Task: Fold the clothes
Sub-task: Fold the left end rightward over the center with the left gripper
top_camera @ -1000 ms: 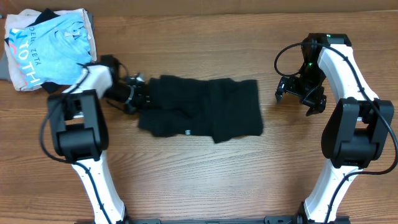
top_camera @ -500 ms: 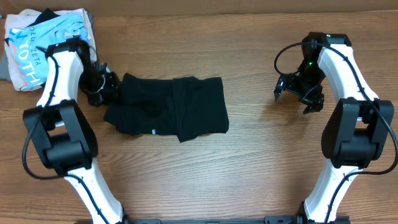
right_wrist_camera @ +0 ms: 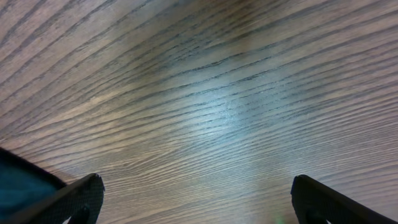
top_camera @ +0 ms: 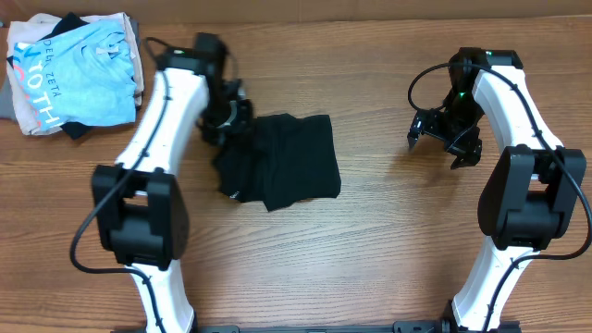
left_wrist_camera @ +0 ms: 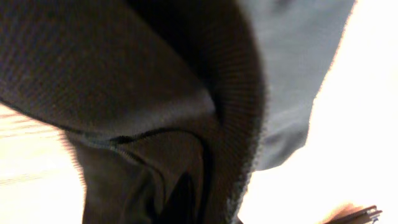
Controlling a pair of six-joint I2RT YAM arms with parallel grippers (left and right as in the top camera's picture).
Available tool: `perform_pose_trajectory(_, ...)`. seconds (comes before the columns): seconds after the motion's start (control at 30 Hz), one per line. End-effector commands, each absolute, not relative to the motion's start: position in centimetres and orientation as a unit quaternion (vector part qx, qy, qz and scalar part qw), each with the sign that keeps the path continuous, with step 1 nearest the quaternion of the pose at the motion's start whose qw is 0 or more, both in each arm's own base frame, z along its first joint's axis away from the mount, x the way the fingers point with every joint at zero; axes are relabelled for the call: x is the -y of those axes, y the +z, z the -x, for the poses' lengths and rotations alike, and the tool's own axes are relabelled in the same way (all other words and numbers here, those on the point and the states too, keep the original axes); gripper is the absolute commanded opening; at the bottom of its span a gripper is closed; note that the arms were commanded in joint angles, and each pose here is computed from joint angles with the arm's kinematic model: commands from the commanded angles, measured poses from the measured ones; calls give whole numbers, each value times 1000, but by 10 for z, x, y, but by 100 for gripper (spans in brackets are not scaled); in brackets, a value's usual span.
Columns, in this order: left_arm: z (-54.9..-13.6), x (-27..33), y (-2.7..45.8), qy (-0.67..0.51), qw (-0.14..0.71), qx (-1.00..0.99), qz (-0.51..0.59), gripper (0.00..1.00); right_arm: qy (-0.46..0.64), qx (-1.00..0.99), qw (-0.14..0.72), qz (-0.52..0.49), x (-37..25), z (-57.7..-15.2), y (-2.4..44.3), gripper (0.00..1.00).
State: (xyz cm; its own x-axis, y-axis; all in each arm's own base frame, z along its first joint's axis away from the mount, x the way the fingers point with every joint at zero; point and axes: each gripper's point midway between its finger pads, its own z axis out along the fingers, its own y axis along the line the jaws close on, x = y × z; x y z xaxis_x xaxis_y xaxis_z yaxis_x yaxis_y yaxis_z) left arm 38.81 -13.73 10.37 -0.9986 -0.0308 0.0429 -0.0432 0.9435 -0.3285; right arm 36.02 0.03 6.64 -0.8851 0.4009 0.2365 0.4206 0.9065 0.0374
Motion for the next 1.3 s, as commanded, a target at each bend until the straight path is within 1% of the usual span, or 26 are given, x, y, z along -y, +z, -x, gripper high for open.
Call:
perform_pose_trajectory(0.0, -390, 172, 112, 177, -2, 984, -10, 4, -52, 973, 89, 207, -4, -366, 81, 100)
perform_pose_trajectory(0.07, -394, 196, 114, 186, -25, 982, 15, 4, -52, 973, 89, 206, -4, -366, 81, 100)
perform_pose_trajectory(0.17, -397, 216, 115, 191, -41, 981, 19, 4, -52, 974, 89, 203, -6, -366, 81, 100)
perform_pose_trajectory(0.33, -394, 237, 109, 195, -44, 979, 41, 4, -51, 976, 89, 194, -13, -366, 81, 100)
perform_pose_trajectory(0.47, -392, 243, 94, 191, -28, 981, 34, 16, -50, 978, 88, 184, -20, -367, 81, 100)
perform_pose_trajectory(0.5, -392, 245, 90, 190, -25, 981, 35, 20, -50, 978, 88, 182, -22, -367, 81, 100)
perform_pose_trajectory(0.53, -392, 246, 85, 190, -20, 981, 33, 28, -50, 978, 88, 181, -23, -367, 81, 100)
perform_pose_trajectory(0.63, -394, 248, 74, 189, -16, 981, 32, 36, -50, 979, 87, 176, -26, -367, 81, 100)
perform_pose_trajectory(0.77, -399, 250, 72, 189, -24, 981, 35, 36, -50, 980, 85, 175, -27, -368, 81, 100)
perform_pose_trajectory(0.83, -401, 252, 78, 194, -31, 980, 39, 35, -51, 980, 81, 175, -28, -370, 81, 100)
perform_pose_trajectory(0.9, -404, 252, 88, 197, -39, 979, 42, 31, -52, 980, 79, 175, -28, -371, 80, 100)
perform_pose_trajectory(0.97, -408, 249, 104, 200, -52, 977, 51, 27, -52, 980, 78, 175, -28, -372, 80, 100)
perform_pose_trajectory(1.0, -410, 246, 113, 198, -60, 977, 52, 27, -52, 980, 78, 175, -28, -372, 80, 100)
perform_pose_trajectory(1.03, -413, 239, 123, 189, -69, 978, 48, 28, -52, 980, 78, 175, -28, -372, 80, 100)
perform_pose_trajectory(1.13, -422, 207, 147, 141, -92, 986, 24, 37, -52, 980, 78, 174, -28, -372, 80, 100)
perform_pose_trajectory(1.2, -425, 184, 154, 114, -95, 989, 5, 41, -52, 980, 78, 174, -28, -372, 80, 100)
perform_pose_trajectory(1.27, -428, 171, 153, 111, -92, 990, -10, 43, -52, 980, 76, 174, -28, -373, 80, 100)
